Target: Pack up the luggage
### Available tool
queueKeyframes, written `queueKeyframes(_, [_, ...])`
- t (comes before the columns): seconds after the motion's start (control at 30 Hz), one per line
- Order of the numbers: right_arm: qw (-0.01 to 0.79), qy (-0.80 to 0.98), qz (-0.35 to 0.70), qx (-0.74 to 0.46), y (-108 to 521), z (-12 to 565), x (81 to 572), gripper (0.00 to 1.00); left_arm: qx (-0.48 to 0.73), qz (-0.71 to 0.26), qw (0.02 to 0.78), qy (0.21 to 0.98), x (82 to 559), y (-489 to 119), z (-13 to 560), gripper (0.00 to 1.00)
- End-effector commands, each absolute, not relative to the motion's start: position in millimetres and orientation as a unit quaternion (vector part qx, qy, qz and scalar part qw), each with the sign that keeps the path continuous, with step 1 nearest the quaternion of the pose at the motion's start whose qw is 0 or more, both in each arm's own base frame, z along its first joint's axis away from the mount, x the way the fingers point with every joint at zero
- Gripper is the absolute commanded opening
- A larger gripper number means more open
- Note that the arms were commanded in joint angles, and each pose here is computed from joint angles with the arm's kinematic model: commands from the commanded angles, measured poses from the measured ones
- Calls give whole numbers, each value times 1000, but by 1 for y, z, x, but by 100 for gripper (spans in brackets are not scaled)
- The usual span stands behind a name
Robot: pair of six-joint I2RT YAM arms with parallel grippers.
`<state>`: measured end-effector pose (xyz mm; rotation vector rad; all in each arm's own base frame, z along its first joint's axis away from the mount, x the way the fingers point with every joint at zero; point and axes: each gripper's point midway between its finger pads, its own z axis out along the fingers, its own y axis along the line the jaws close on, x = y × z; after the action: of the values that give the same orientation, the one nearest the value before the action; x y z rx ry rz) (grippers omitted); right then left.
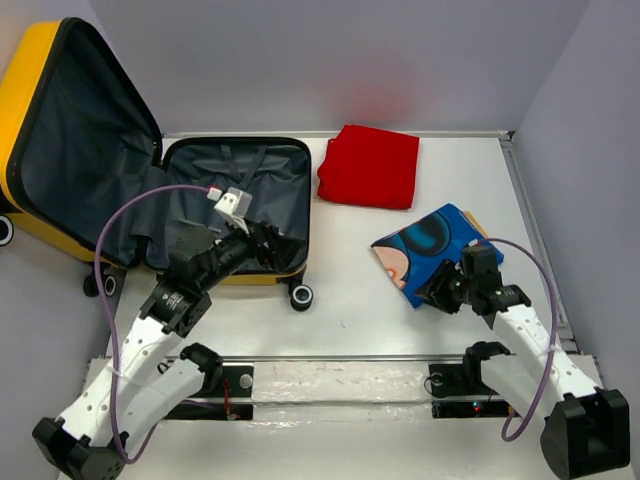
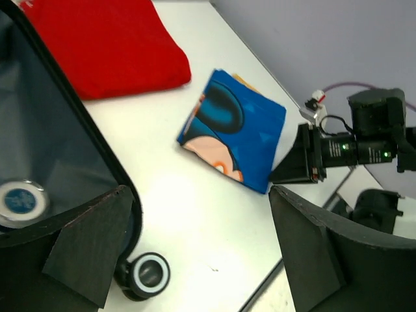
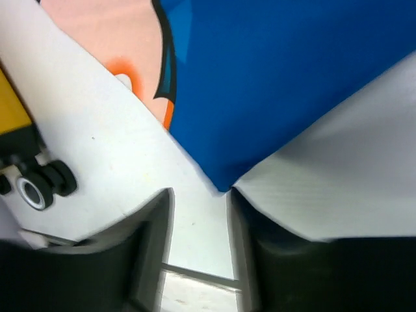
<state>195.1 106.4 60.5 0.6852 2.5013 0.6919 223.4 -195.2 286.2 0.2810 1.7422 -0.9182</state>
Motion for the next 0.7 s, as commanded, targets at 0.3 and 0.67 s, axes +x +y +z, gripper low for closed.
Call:
queueKeyframes(0.3, [437, 860, 123, 234, 50, 176, 271, 74, 145, -360, 468, 794, 214, -346, 254, 97])
queueKeyframes(0.67, [528, 797, 17, 293, -10, 218, 283, 62, 122, -203, 471, 850, 290, -399, 171, 94])
